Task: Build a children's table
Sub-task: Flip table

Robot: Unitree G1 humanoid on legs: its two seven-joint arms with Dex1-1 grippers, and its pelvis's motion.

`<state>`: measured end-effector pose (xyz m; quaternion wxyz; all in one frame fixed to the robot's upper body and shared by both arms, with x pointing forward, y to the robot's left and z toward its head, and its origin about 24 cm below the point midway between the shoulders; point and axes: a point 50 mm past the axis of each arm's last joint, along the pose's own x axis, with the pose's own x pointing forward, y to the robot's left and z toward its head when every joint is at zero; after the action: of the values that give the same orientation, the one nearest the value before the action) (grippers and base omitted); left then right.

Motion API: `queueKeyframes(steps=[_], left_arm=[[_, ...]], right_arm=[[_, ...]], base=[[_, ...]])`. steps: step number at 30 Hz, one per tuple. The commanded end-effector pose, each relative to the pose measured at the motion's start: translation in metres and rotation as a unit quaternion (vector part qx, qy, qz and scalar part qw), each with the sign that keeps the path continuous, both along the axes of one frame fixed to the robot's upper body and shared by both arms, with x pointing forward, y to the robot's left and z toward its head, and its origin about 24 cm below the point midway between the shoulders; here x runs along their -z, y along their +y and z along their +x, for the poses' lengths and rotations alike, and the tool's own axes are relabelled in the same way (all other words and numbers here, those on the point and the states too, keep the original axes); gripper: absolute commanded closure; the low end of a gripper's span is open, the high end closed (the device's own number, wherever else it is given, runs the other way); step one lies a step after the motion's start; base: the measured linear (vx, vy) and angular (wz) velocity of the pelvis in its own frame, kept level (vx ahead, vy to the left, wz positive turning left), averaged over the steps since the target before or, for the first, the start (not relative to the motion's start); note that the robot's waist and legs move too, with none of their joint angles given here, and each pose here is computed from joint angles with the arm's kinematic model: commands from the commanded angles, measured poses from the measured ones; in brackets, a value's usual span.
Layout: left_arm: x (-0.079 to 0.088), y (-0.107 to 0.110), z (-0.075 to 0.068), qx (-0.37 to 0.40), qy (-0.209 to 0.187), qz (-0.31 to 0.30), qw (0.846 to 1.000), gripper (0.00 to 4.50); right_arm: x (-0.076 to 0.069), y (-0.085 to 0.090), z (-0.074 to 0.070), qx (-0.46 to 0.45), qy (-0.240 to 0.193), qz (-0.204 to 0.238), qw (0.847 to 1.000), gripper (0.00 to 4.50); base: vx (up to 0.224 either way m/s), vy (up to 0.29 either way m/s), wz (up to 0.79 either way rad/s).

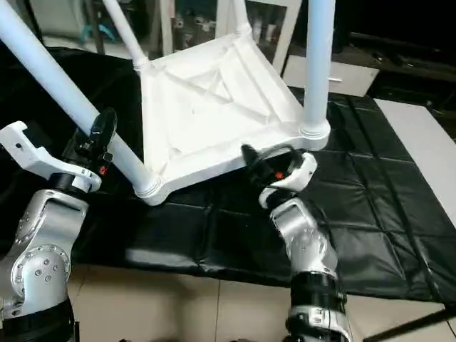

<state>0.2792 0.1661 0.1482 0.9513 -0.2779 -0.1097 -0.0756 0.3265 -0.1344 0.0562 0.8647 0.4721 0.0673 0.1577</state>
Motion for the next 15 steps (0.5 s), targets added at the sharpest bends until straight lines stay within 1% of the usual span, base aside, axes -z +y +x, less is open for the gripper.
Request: queueKeyframes(steps=[1,5,10,11,13,15], left_arm=[[0.001,-0.007,-0.001,0.023,0.002,-0.036,0.999,2.19],[0.0,-0.007,-0.002,0.024,0.002,-0.034,0.999,2.19],[0.0,-0.009,-0.002,0.03,0.0,-0.033,0.999,2.2],[-0.001,-0.009,-0.002,0.034,-0.002,-0.033,0.999,2.2],[-0.001,-0.01,-0.002,0.036,-0.003,-0.034,0.999,2.2],[-0.002,-0.01,-0.002,0.038,-0.004,-0.034,0.999,2.2]], right_arm=[[-0.009,-0.001,0.005,0.002,-0.028,0.006,1.0,1.25],[-0.012,0.002,0.007,-0.008,-0.037,-0.005,0.999,1.25],[-0.003,0.007,0.01,-0.021,-0.02,-0.018,0.999,1.25],[0.002,0.009,0.012,-0.02,0.003,-0.029,0.999,1.25],[0.008,0.011,0.015,-0.02,0.033,-0.038,0.999,1.25],[0.012,0.013,0.016,-0.022,0.042,-0.046,0.998,1.25]], base=[[0.0,0.0,0.0],[0.0,0.0,0.0],[0.0,0.0,0.0],[0.0,0.0,0.0],[0.0,0.0,0.0],[0.0,0.0,0.0]])
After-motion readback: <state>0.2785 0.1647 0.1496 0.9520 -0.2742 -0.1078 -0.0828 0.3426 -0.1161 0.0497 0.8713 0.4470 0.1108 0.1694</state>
